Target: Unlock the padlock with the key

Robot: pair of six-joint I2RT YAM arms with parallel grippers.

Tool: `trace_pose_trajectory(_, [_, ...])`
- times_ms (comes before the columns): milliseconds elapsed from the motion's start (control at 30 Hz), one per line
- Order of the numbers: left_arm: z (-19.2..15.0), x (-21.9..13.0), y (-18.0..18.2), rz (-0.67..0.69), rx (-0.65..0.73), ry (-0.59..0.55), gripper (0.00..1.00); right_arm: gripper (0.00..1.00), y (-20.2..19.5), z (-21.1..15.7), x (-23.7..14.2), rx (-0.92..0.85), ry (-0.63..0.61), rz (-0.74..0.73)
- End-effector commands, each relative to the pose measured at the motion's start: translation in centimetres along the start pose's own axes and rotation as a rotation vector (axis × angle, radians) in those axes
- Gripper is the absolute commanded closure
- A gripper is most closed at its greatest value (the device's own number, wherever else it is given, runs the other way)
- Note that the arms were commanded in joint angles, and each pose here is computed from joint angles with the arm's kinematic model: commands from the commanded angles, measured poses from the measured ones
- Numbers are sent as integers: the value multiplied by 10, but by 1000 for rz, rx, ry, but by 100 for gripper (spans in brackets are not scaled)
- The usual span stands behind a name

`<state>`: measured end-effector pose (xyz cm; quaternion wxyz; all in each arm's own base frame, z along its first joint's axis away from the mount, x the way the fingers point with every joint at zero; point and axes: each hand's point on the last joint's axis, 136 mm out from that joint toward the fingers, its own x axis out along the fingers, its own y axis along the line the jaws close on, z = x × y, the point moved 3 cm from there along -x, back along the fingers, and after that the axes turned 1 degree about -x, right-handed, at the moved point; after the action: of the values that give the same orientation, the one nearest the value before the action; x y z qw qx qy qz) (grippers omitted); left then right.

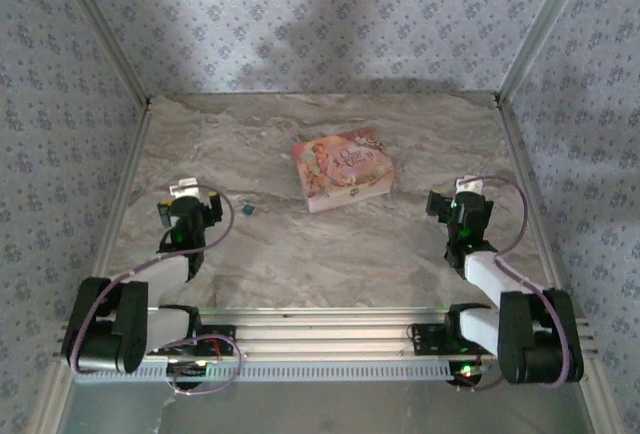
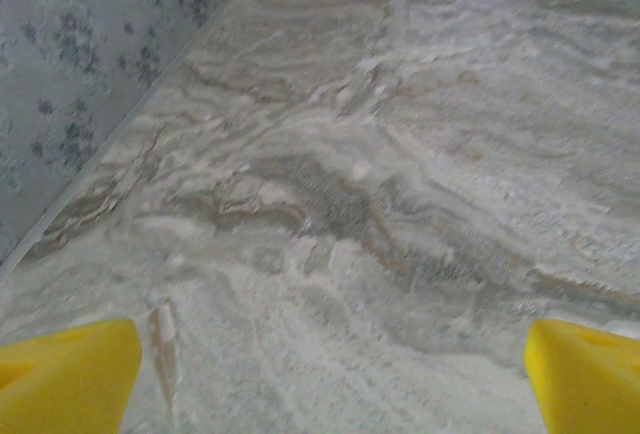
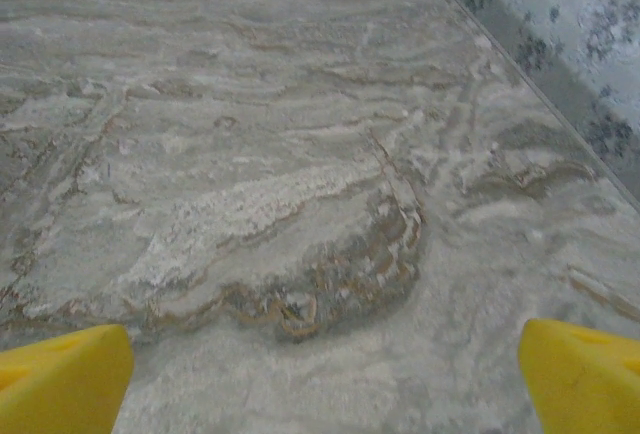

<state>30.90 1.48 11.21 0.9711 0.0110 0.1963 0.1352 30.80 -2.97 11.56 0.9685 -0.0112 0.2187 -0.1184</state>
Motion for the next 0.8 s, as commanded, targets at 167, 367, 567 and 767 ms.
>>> trace_pose_trajectory(167, [20,20,-25,-190,48,-173,2,0,10,13,33,-10,-138,63])
trace_pose_trajectory(367, [14,54,-27,-236,24,-34,2,0,9,7,52,-15,-77,4])
trace_pose_trajectory(567, [13,58,-18,-248,-37,-7,2,0,11,7,51,-21,-75,14])
trace_pose_trajectory(767, [13,58,-19,-243,-27,-2,2,0,11,7,51,-25,-73,15])
